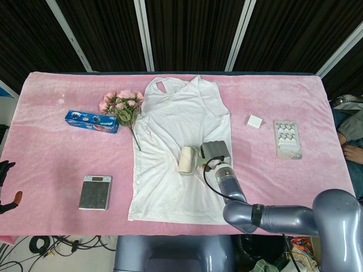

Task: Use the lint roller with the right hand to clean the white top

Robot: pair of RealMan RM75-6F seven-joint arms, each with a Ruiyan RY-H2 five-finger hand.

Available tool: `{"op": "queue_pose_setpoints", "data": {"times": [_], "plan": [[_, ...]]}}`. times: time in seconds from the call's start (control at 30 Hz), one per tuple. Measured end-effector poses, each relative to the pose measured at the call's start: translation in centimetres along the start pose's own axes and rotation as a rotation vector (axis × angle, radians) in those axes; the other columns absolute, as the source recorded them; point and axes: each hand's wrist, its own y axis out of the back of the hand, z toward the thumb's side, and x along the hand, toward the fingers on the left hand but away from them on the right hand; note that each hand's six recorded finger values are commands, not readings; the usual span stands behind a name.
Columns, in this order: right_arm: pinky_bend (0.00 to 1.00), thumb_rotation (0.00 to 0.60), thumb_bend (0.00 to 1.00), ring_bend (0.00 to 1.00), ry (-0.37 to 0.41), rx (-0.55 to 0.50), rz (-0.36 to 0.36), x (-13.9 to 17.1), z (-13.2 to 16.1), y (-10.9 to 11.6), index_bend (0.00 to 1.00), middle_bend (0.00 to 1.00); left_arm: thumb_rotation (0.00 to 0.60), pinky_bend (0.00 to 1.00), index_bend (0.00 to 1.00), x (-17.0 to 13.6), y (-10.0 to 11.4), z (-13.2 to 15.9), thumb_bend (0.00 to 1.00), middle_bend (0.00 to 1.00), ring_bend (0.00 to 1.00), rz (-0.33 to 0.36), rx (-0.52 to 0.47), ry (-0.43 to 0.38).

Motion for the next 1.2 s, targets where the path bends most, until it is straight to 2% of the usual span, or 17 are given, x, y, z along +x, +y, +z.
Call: {"op": "queue_pose_setpoints", "data": {"times": [0.2, 0.53, 0.93, 1.2], "plan": [[0.41, 0.6, 0.62, 0.59, 0.007, 0.0, -0.003, -0.3, 1.9, 0.5, 0.72, 0.6, 0.6, 0.04, 0.12, 0.0, -0.1, 0.0, 0.39, 0.06, 0.04, -0.002, 0.003, -0.002], [0.41, 0.6, 0.62, 0.59, -0.027, -0.003, 0.013, -0.3, 1.0, 0.3, 0.72, 0.6, 0.6, 0.04, 0.12, 0.0, -0.1, 0.0, 0.39, 0.06, 0.04, -0.002, 0.006, 0.002], [0.41, 0.6, 0.62, 0.59, -0.076, -0.006, 0.033, 0.3, -2.8, -0.5, 0.72, 0.6, 0.6, 0.04, 0.12, 0.0, 0.0, -0.1, 0.39, 0.06, 0.04, 0.002, 0.008, 0.003], [0.41, 0.6, 0.62, 0.59, -0.127, -0.013, 0.03, 1.7, -7.0, -0.6, 0.72, 0.6, 0.6, 0.04, 0.12, 0.0, 0.0, 0.0, 0.39, 0.06, 0.04, 0.002, 0.009, 0.004]]}}
